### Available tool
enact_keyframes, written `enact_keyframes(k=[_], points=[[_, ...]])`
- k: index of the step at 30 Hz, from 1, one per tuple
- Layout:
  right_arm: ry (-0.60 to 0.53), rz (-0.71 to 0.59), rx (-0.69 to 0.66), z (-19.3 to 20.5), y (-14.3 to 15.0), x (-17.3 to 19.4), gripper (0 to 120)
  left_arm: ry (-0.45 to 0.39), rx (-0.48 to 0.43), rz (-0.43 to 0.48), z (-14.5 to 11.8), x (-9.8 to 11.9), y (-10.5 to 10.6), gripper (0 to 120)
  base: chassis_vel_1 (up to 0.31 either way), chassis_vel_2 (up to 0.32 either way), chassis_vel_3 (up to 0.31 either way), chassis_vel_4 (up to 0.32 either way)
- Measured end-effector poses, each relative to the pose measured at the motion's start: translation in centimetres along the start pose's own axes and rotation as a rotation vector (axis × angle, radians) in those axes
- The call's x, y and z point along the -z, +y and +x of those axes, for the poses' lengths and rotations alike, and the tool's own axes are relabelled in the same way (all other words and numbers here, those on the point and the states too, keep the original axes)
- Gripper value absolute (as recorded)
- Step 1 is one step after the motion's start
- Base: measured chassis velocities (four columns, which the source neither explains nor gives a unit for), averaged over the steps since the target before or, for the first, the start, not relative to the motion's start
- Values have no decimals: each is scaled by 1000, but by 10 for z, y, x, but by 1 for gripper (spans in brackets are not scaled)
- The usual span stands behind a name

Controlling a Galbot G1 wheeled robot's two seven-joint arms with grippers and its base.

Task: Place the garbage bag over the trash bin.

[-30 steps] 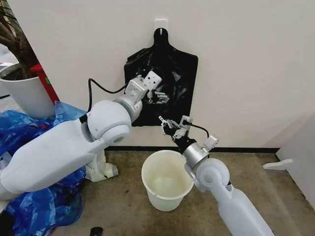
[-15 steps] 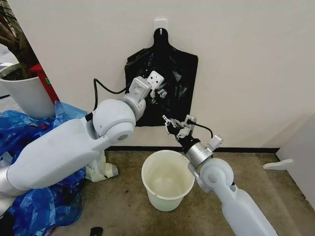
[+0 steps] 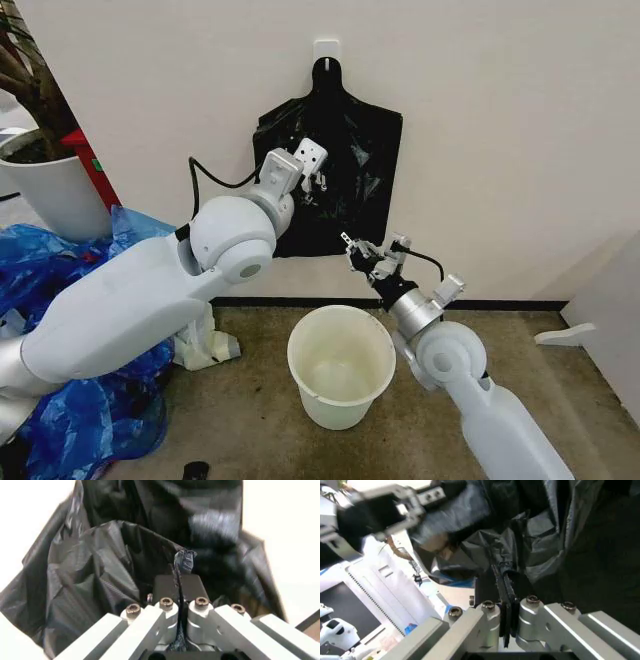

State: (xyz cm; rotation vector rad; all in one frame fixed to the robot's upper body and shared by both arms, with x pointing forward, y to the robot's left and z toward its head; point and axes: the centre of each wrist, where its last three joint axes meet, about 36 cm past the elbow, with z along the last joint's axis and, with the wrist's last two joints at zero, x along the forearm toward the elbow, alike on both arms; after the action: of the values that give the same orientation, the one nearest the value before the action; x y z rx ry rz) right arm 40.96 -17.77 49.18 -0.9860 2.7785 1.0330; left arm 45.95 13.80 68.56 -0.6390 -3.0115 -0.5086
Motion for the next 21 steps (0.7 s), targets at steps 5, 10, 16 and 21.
enact_keyframes(k=[5,10,16,21], points=[[-11,1,3,4,-5,-1,0,-137,-37,140,14,-3,20,0,0,0,0,0],[-9,6,-2,9,-8,-3,0,-251,-24,228,27,-13,40,0,0,0,0,0],[-8,40,20,11,-6,-6,8,-298,-20,276,38,-32,52,0,0,0,0,0],[-7,49,30,12,-5,-6,16,-302,-17,287,41,-39,54,0,0,0,0,0]])
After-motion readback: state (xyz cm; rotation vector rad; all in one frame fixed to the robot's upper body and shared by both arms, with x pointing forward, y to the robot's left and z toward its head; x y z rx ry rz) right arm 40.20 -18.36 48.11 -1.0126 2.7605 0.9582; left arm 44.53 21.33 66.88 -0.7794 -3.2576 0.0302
